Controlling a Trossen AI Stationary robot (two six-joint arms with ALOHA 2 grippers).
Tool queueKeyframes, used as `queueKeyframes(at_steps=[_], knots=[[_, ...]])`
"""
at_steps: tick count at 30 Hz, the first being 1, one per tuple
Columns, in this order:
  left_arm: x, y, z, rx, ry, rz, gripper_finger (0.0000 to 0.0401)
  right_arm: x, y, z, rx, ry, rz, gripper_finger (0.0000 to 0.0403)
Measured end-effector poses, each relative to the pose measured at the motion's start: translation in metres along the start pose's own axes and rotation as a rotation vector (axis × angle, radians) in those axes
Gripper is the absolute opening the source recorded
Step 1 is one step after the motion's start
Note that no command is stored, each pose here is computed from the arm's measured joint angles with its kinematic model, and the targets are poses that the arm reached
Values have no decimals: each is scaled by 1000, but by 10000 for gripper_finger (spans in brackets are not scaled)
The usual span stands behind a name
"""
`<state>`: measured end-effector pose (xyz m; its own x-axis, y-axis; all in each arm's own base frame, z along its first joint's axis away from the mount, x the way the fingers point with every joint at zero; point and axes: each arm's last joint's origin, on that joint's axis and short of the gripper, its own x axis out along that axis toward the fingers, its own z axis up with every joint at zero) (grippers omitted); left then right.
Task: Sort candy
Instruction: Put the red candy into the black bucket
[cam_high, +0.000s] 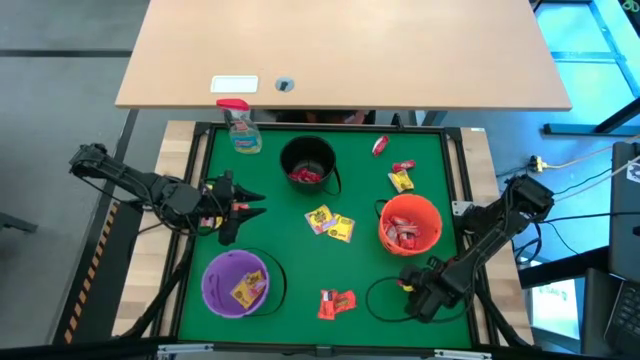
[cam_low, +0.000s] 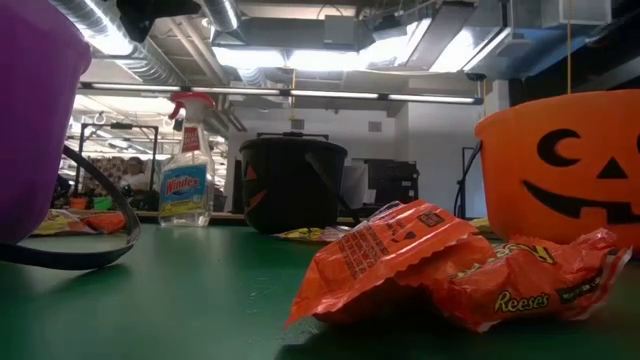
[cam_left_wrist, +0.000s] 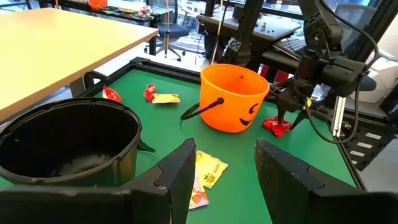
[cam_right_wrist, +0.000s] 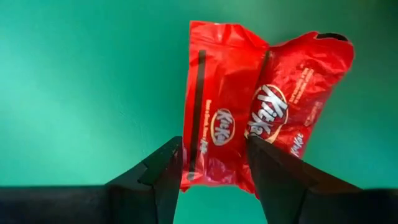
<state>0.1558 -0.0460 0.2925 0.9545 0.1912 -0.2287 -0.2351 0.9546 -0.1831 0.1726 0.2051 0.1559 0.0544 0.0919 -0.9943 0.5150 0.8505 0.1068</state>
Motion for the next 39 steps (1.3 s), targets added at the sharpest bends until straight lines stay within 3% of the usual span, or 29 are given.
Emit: queueKeyframes(at_steps=[15,30,39], knots=[[0,0,0,0,0,0,156,0,7,0,-2,7,74,179],[0,-1,2,-9,-14,-4,156,0,8,0,-3,35,85,38],[0,-1,2,-12,-16,-12,156,-8,15,1,-16,27,135,33]])
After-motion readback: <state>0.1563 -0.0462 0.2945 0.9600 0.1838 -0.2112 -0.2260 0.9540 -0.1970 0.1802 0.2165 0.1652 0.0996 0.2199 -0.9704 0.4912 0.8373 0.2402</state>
